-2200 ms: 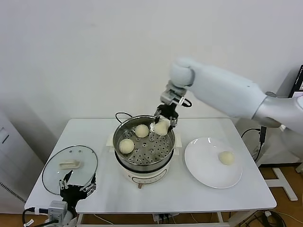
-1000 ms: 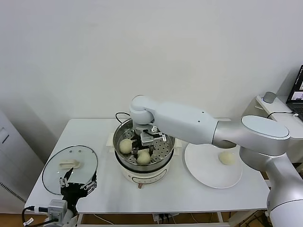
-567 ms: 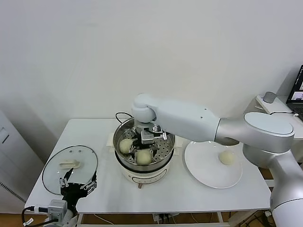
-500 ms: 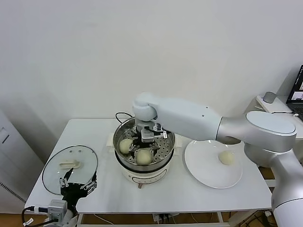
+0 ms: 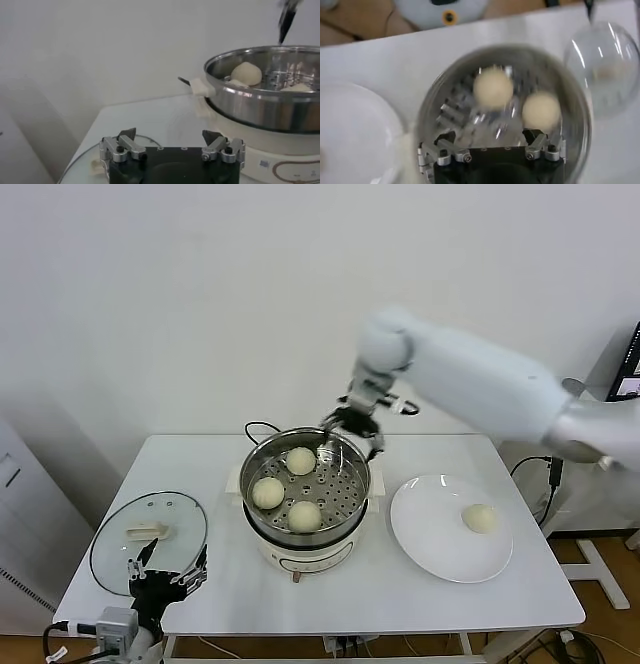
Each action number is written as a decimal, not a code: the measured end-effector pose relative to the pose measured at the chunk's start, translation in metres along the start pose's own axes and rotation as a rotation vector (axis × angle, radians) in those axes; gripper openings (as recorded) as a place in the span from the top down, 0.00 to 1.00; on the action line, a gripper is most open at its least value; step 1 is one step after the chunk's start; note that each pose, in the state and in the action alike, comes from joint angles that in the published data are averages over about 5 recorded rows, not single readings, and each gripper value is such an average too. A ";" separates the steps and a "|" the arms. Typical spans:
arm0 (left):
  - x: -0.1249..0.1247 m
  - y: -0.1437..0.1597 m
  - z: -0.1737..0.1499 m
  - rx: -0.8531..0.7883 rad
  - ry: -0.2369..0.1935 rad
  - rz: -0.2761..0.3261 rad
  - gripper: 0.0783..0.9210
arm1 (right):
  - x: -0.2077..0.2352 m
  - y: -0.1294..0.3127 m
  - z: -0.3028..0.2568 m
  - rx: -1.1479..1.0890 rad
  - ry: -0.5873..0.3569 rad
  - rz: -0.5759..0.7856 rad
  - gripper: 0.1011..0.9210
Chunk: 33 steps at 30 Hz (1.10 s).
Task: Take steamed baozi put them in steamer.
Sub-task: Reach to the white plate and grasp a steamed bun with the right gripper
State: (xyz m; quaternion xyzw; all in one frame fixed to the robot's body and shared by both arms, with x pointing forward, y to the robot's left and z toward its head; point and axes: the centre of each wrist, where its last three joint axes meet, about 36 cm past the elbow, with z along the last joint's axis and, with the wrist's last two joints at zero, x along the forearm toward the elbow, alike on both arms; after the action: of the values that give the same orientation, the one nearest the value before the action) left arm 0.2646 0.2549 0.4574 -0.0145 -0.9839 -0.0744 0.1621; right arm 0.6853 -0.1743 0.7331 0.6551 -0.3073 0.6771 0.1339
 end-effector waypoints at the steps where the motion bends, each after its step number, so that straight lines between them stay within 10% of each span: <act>1: 0.000 0.000 0.000 0.004 -0.001 0.003 0.12 | 0.007 0.013 0.012 -0.071 0.008 0.011 0.12; 15: 0.004 0.000 0.003 0.074 0.000 0.062 0.12 | -0.003 0.183 0.111 -0.659 0.103 0.053 0.12; 33: 0.007 0.002 0.010 0.109 0.028 0.079 0.12 | -0.127 0.254 0.139 -0.776 0.173 -0.025 0.12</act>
State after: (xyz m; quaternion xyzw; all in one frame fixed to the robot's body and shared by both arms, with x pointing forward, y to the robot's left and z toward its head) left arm 0.2549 0.2584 0.4503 -0.0432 -0.9827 -0.0143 0.1793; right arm 0.6621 -0.4258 0.5426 0.5000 -0.5198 0.5618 0.4051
